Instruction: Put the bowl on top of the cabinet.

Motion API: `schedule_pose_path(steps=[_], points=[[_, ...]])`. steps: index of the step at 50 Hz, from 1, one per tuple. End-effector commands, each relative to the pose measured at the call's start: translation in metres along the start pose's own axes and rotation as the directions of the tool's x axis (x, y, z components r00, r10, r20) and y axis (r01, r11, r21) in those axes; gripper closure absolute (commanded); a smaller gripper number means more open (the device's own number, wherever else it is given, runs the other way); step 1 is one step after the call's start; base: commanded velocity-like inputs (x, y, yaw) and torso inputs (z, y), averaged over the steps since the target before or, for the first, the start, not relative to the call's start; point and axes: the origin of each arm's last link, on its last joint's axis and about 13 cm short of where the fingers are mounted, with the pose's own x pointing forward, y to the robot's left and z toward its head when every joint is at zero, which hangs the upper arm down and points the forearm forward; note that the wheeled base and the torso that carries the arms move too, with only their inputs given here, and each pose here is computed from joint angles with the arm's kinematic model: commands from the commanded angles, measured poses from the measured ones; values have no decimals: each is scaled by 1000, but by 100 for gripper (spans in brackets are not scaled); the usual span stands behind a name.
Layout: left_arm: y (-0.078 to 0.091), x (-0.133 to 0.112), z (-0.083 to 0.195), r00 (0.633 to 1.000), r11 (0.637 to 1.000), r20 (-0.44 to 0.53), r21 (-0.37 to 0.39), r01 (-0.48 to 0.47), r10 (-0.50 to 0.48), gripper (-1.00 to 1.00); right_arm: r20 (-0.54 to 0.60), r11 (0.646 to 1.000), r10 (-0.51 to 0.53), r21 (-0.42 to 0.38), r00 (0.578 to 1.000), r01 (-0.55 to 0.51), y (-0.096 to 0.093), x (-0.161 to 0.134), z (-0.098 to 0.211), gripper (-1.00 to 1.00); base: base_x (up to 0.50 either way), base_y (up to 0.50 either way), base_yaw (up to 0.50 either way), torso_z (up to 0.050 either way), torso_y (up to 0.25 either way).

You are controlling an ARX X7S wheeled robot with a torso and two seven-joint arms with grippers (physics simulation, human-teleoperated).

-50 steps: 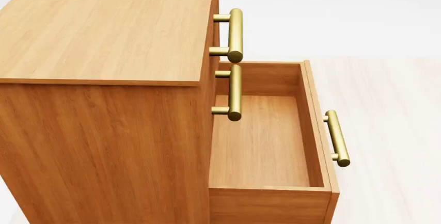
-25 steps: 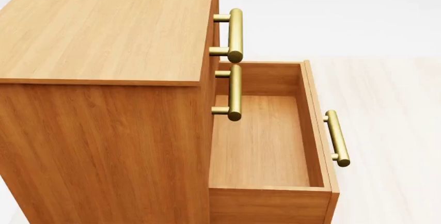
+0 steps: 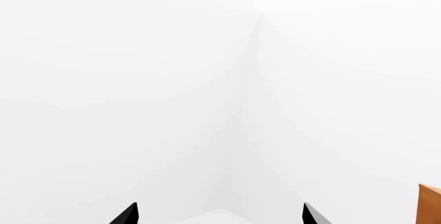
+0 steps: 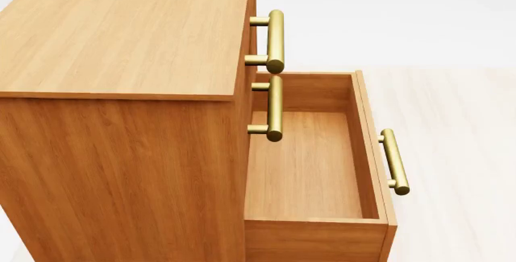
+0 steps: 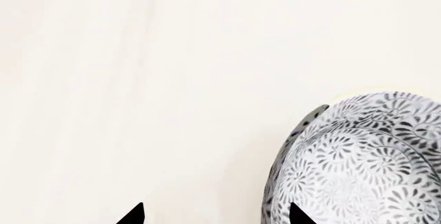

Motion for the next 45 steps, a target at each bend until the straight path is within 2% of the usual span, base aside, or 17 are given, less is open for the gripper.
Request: schedule_pose_path(steps=[1, 11, 12, 19, 27, 35, 39, 45], points=[[0, 0, 0, 1000, 1000, 0, 2, 1, -1, -100, -18, 998, 5, 62, 1000, -4, 1, 5, -14, -100, 0, 0, 0, 0, 0], [1, 0, 0, 1000, 1000, 2, 2, -1, 1, -100, -20, 998, 18, 54, 1000, -17, 4, 7, -21, -100, 0, 0, 0, 0, 0], [1, 0, 0, 1000, 1000, 1, 2, -2, 2, -100, -18, 998, 16, 53, 1000, -15, 4, 7, -21, 100, 0, 0, 0, 0, 0], [1, 0, 0, 1000, 1000, 2, 2, -3, 3, -100, 18, 999, -14, 33, 1000, 13, 4, 7, -23, 100, 0, 0, 0, 0, 0], [1, -1, 0, 1000, 1000, 3, 1, -3, 3, -100, -15, 996, -82, 35, 997, 82, -1, 7, -29, 100, 0, 0, 0, 0, 0], [1, -1, 1, 1000, 1000, 3, 2, -3, 3, -100, -16, 997, -66, 41, 998, 66, 0, 6, -29, 100, 1, 0, 0, -2, 0], [1, -1, 1, 1000, 1000, 3, 1, -4, 4, -100, 13, 998, -65, 25, 998, 65, -2, -1, -18, 100, 0, -1, 0, 0, 0], [1, -1, 1, 1000, 1000, 3, -1, -4, 4, -100, 49, 997, -47, -58, 998, 50, -9, -24, 10, 100, 0, 0, 0, 0, 0]])
